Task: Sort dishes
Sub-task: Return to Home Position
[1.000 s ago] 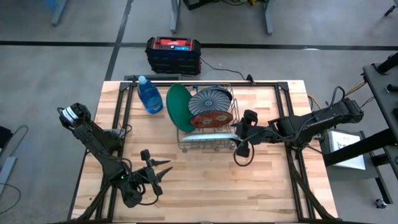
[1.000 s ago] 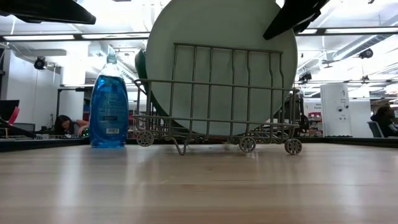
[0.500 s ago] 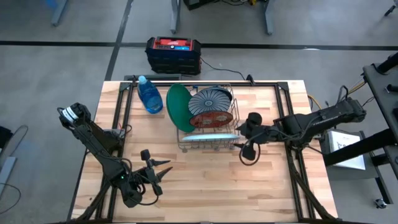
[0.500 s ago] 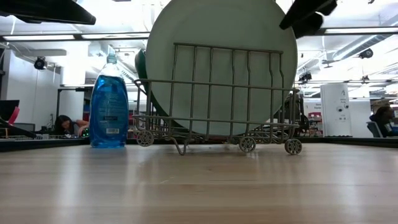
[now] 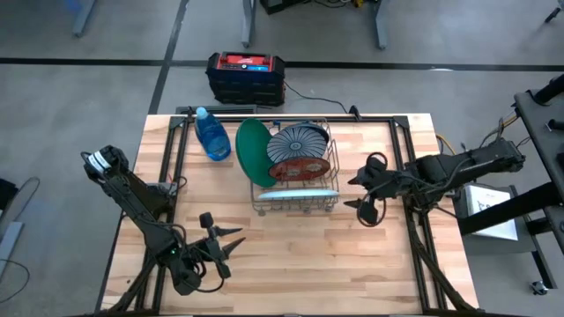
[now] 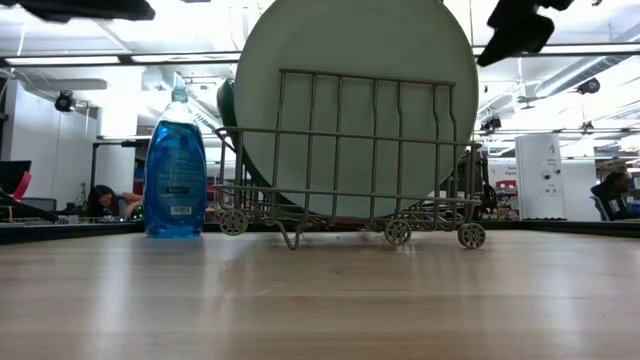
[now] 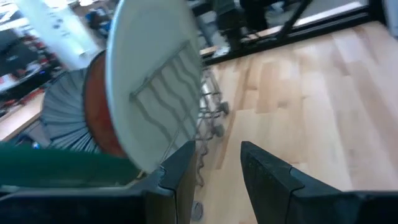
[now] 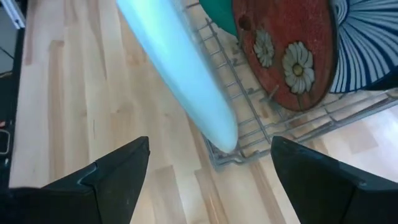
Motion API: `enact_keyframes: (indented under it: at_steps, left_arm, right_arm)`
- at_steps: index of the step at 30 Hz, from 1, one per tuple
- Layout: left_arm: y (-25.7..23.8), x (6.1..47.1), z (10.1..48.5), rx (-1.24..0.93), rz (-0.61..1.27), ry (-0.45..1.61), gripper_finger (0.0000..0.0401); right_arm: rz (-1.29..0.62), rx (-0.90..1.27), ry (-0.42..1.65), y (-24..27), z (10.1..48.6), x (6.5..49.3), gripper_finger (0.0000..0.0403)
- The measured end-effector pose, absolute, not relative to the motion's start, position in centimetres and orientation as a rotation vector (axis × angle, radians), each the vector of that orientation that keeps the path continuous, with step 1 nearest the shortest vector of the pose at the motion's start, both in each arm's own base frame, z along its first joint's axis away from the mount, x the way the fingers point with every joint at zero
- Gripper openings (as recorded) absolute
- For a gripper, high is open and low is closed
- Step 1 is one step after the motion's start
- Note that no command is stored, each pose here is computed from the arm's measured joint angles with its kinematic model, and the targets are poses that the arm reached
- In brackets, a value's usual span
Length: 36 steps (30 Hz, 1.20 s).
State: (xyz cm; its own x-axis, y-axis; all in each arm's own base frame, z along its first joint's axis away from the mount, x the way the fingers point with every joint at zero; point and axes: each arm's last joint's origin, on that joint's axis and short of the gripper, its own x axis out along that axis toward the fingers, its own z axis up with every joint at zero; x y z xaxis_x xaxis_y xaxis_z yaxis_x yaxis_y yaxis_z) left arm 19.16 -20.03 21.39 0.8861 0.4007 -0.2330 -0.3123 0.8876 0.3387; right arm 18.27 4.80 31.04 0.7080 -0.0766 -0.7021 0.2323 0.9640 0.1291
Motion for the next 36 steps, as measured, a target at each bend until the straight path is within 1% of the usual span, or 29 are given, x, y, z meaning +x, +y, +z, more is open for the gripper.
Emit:
enact_keyframes:
  at_steps: [2, 5, 9, 13, 15, 20, 26, 31, 36]
  left_arm:
    - [-20.1, 19.7, 22.4, 0.307, 0.34, 0.321, 0.0116]
    - [-19.8, 21.2, 24.2, 0.355, 0.279, 0.353, 0.0116]
    - [-18.5, 24.2, 26.3, 0.469, 0.1, 0.373, 0.0116]
    - [-16.4, 26.1, 28.2, 0.529, -0.112, 0.245, 0.0116]
    - [-15.3, 26.1, 29.0, 0.544, -0.16, 0.174, 0.0116]
    - [-13.1, 23.9, 29.9, 0.567, -0.15, 0.12, 0.0116]
    - [-10.4, 19.6, 29.6, 0.556, -0.095, 0.072, 0.0116]
    - [-8.2, 16.1, 28.7, 0.504, -0.042, 0.018, 0.0116]
    - [-6.4, 13.5, 27.7, 0.485, 0.043, -0.02, 0.0116]
  right_arm:
    - [-0.167, 0.174, 0.723, 4.9, 31.5, 18.0, 0.032]
    - [-0.164, 0.071, 0.598, 5.5, 31.9, 18.5, 0.0313]
    - [-0.077, -0.073, 0.442, 7.0, 32.1, 20.5, 0.0307]
    - [-0.009, -0.233, 0.325, 8.6, 32.3, 22.5, 0.0307]
    - [0.018, -0.316, 0.28, 9.3, 32.2, 23.3, 0.0306]
    - [0.042, -0.423, 0.224, 9.8, 32.7, 23.2, 0.0305]
    - [0.028, -0.436, 0.158, 8.4, 33.6, 20.6, 0.0291]
    - [0.017, -0.392, 0.125, 6.9, 32.1, 17.4, 0.0276]
    - [-0.062, -0.397, 0.08, 5.9, 29.8, 15.6, 0.0259]
